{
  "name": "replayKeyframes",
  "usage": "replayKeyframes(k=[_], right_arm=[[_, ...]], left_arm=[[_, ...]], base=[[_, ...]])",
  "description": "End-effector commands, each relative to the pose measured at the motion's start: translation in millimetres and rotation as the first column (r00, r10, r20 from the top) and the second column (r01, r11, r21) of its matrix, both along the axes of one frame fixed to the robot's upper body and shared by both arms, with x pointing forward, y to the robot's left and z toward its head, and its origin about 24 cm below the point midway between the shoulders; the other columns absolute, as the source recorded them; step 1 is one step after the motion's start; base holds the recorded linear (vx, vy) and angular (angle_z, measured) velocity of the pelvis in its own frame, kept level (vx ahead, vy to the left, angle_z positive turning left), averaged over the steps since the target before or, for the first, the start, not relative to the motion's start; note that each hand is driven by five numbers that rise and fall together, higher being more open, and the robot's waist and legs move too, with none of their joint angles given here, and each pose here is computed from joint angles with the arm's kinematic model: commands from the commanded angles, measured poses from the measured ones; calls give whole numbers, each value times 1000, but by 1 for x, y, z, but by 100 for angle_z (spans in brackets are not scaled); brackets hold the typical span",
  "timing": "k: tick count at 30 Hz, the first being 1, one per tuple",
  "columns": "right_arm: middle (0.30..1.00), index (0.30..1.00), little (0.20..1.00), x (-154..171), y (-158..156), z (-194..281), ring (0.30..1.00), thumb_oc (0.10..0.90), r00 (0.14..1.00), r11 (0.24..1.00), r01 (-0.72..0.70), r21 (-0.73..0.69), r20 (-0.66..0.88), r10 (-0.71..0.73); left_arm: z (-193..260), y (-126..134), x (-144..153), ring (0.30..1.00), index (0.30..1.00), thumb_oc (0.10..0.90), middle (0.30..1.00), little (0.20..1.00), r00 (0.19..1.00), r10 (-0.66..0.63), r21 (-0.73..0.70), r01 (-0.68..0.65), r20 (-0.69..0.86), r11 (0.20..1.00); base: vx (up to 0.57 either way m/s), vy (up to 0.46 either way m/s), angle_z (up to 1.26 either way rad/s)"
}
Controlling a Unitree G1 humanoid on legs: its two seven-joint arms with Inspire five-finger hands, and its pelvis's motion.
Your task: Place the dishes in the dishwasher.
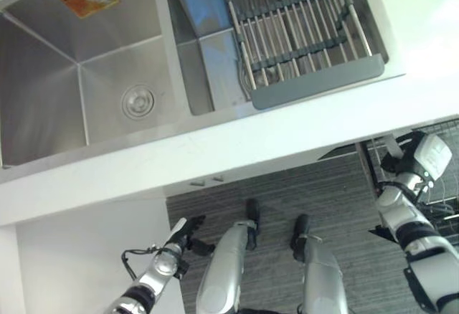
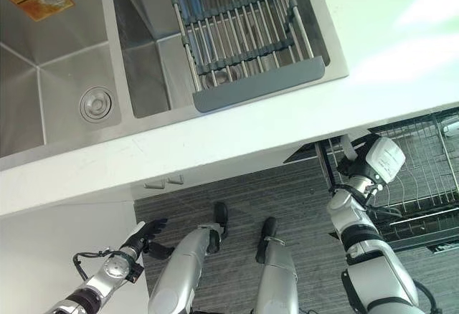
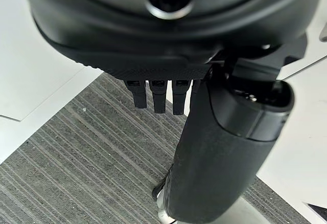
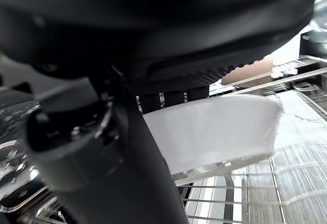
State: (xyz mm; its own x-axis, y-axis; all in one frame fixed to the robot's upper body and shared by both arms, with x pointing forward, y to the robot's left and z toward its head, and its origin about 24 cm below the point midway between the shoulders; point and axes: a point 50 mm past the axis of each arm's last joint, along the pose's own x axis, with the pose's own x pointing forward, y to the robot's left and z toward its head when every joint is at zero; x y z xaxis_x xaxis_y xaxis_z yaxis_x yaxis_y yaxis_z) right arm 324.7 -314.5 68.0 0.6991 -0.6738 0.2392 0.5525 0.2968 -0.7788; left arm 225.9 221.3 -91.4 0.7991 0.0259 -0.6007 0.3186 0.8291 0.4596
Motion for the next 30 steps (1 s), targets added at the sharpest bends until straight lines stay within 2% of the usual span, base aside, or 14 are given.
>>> replayKeyframes(k=[1, 3, 7, 10, 11, 12, 13, 15, 17, 20, 21, 22, 27, 30], right_arm=[[900, 900, 900, -12, -2, -31, 900, 800, 987, 991, -26, 132, -151, 46], [900, 900, 900, -15, -1, -39, 900, 800, 979, 989, -22, 147, -197, 51], [900, 900, 900, -23, -4, -51, 900, 800, 977, 960, 40, 277, -214, 21], [900, 900, 900, -24, -4, -58, 900, 800, 942, 949, 11, 314, -322, 95], [900, 900, 900, -24, 1, -69, 900, 800, 893, 909, -24, 417, -400, 207], [900, 900, 900, -25, 2, -72, 900, 800, 876, 898, -15, 440, -427, 224], [900, 900, 900, -32, 5, -86, 900, 800, 804, 857, 19, 516, -517, 294], [900, 900, 900, -43, 4, -98, 900, 800, 693, 834, 69, 548, -627, 355], [900, 900, 900, -61, -5, -109, 900, 800, 532, 834, 137, 535, -750, 393], [900, 900, 900, -77, -17, -112, 900, 800, 422, 825, 227, 517, -816, 395], [900, 900, 900, -76, -17, -111, 900, 800, 422, 827, 228, 515, -817, 392], [900, 900, 900, -82, -26, -109, 900, 800, 365, 843, 256, 472, -855, 368], [900, 900, 900, -87, -40, -102, 900, 800, 350, 866, 276, 417, -883, 313], [900, 900, 900, -83, -48, -94, 900, 800, 427, 862, 264, 432, -854, 297]], left_arm=[[1, 9, -5, 900, 900, 800, 900, 900, 999, 46, 1, -46, 15, 999], [3, 9, -3, 900, 900, 800, 900, 900, 999, 49, 0, -49, 15, 999], [4, 11, -2, 900, 900, 800, 900, 900, 998, 56, -1, -56, 4, 998], [4, 13, -3, 900, 900, 800, 900, 900, 998, 65, -3, -65, 1, 998], [6, 15, 0, 900, 900, 800, 900, 900, 998, 68, -2, -68, 7, 998], [7, 16, 1, 900, 900, 800, 900, 900, 998, 68, -1, -68, 9, 998], [12, 18, 6, 900, 900, 800, 900, 900, 998, 67, 3, -67, 13, 998], [17, 22, 12, 900, 900, 800, 900, 900, 998, 58, 13, -59, 17, 998], [23, 27, 17, 900, 900, 800, 900, 900, 999, 52, 30, -52, 13, 998], [30, 36, 23, 900, 900, 800, 900, 900, 999, 51, 49, -52, 14, 997], [32, 36, 25, 900, 900, 800, 900, 900, 998, 52, 49, -53, 19, 997], [33, 43, 23, 900, 900, 800, 900, 900, 998, 55, 60, -56, 8, 997], [39, 54, 24, 900, 900, 800, 900, 900, 998, 55, 72, -55, 10, 996], [44, 63, 24, 900, 900, 800, 900, 900, 998, 60, 77, -61, 22, 995]], base=[[0, 0, 0], [0, 0, 0], [0, 0, 0], [0, 0, 0], [0, 0, 0], [-8, -64, 0], [-1, -71, 1], [49, -87, 10], [96, -86, 22], [-12, -80, 5], [11, -111, 11], [4, -85, 12], [1, -57, 8], [-62, -37, 5]])
